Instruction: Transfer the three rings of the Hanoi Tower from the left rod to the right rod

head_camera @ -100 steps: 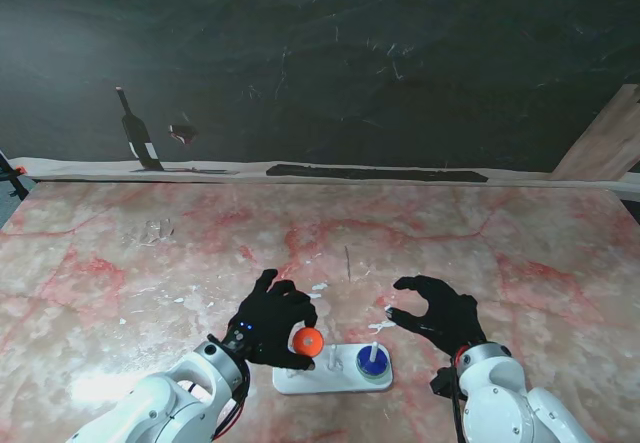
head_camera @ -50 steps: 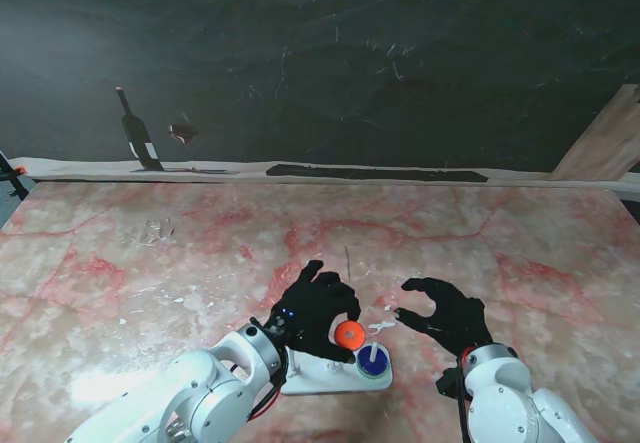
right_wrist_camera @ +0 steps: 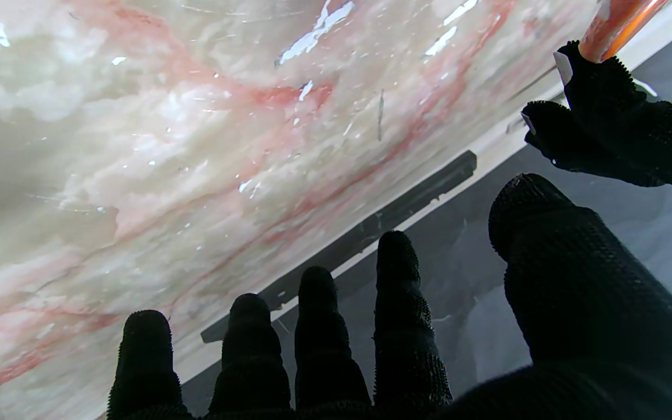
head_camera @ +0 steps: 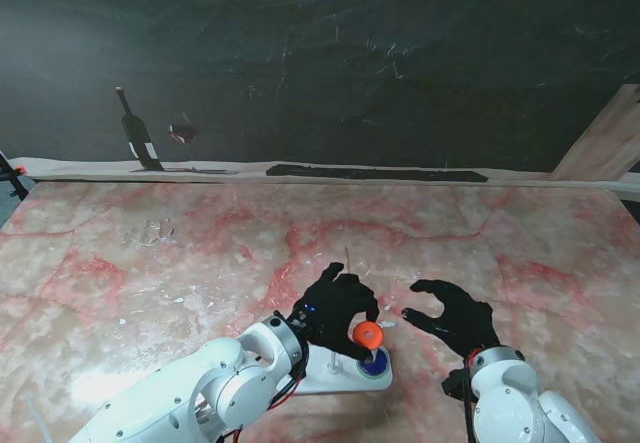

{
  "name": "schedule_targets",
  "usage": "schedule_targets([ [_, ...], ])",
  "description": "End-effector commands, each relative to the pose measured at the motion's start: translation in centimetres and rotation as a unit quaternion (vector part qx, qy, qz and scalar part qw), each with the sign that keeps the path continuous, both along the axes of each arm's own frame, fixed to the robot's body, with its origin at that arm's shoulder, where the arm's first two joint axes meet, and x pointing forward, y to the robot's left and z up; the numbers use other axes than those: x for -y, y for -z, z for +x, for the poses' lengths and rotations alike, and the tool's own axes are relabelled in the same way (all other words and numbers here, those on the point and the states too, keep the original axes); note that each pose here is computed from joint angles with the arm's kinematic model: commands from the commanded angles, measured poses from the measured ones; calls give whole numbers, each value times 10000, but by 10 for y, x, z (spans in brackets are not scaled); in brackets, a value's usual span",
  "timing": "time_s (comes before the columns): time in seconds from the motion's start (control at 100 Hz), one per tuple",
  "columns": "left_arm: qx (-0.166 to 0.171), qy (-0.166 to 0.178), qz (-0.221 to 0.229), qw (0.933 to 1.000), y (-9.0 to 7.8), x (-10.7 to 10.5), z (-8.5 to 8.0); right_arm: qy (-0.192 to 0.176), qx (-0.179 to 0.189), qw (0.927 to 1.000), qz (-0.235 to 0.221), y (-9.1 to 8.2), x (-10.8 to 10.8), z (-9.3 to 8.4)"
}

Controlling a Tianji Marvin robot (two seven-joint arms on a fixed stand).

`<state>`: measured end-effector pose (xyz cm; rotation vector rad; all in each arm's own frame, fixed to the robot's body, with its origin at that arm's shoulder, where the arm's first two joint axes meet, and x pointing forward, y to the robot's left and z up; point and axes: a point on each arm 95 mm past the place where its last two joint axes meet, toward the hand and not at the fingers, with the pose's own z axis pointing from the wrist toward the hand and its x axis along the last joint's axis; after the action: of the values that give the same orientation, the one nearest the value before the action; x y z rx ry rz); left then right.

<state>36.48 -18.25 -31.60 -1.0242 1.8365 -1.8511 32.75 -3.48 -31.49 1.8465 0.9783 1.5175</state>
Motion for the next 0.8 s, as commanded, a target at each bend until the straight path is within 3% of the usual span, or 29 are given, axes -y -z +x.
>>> schedule_targets([
  [0.0,5,37,-15,10000,0,3,1,50,-65,10000,29,4,0,-3],
  [0.79,-57,229,176,9996,13,14,14,200,-55,9997,90,4,4,-8],
])
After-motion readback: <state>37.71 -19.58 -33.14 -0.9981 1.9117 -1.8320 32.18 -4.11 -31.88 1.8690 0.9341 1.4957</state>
